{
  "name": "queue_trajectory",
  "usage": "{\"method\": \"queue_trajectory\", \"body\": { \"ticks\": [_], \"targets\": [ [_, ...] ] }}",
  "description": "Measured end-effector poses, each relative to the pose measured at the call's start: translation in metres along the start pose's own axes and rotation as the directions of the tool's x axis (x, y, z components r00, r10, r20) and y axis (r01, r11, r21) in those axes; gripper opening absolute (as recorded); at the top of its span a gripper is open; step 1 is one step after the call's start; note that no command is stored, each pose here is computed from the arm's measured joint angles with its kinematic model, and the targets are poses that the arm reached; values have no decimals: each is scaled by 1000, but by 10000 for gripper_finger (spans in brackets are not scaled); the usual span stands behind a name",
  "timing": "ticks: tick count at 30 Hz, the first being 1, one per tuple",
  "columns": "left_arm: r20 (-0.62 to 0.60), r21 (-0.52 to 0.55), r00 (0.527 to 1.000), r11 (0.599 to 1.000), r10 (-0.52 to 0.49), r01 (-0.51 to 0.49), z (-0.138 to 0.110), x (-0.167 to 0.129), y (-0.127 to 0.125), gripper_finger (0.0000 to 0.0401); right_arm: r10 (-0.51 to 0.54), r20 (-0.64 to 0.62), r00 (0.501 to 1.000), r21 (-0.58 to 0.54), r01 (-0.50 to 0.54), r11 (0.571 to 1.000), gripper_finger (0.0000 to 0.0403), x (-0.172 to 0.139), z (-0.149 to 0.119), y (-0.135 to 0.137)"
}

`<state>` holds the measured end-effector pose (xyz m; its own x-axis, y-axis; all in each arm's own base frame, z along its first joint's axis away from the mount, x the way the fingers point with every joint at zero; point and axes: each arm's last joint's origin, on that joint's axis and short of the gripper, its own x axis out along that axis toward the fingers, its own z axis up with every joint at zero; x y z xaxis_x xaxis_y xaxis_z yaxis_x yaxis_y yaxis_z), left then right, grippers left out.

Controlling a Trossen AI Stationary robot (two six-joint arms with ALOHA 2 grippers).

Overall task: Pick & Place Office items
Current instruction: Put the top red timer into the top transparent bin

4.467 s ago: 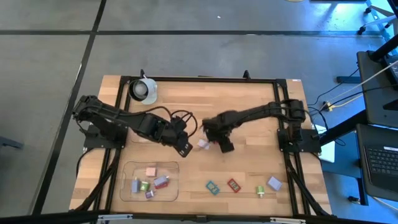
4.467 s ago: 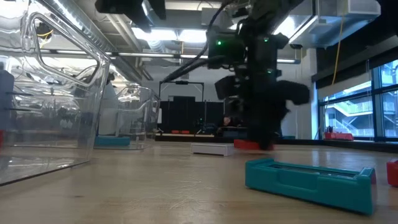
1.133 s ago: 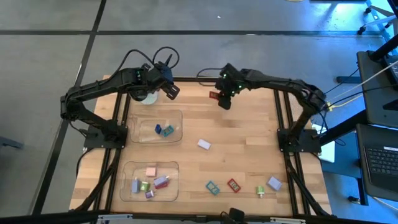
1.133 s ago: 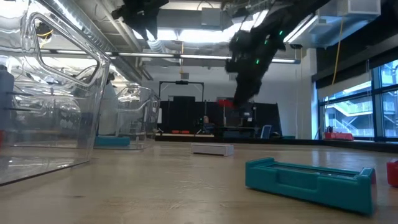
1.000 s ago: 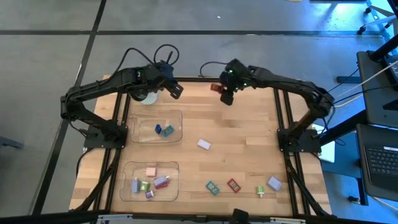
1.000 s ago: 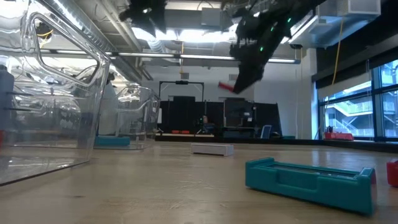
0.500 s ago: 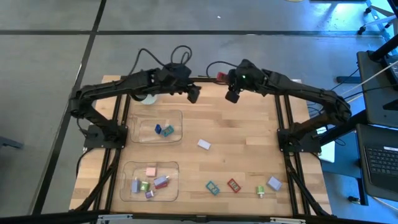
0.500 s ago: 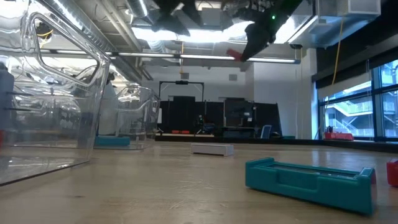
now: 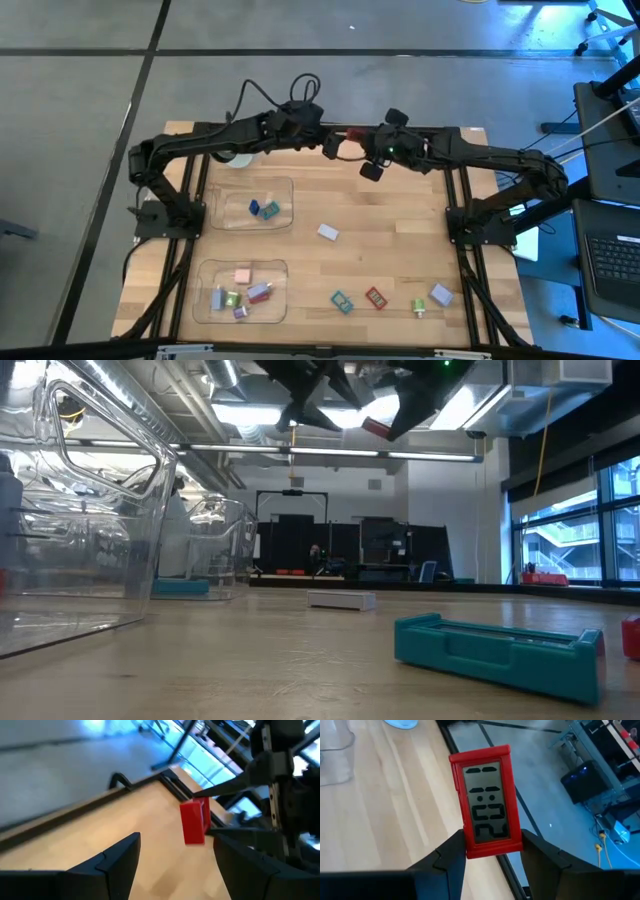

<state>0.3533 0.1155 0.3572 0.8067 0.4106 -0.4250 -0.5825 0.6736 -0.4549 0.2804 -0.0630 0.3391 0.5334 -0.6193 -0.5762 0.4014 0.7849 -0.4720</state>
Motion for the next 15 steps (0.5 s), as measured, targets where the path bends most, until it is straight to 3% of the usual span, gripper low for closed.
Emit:
{"method": "queue_trajectory", "body": {
  "ticks": [6,15],
  "targets": [
    [-27,-27,995,995,-97,97,-1,10,-2,248,15,18,1000,-18,-15,1000,162,-6,2,10],
    [-70,-53,989,991,-130,127,-7,21,-1,233,47,40,998,-46,-46,998,162,-13,4,21]
  ]
}}
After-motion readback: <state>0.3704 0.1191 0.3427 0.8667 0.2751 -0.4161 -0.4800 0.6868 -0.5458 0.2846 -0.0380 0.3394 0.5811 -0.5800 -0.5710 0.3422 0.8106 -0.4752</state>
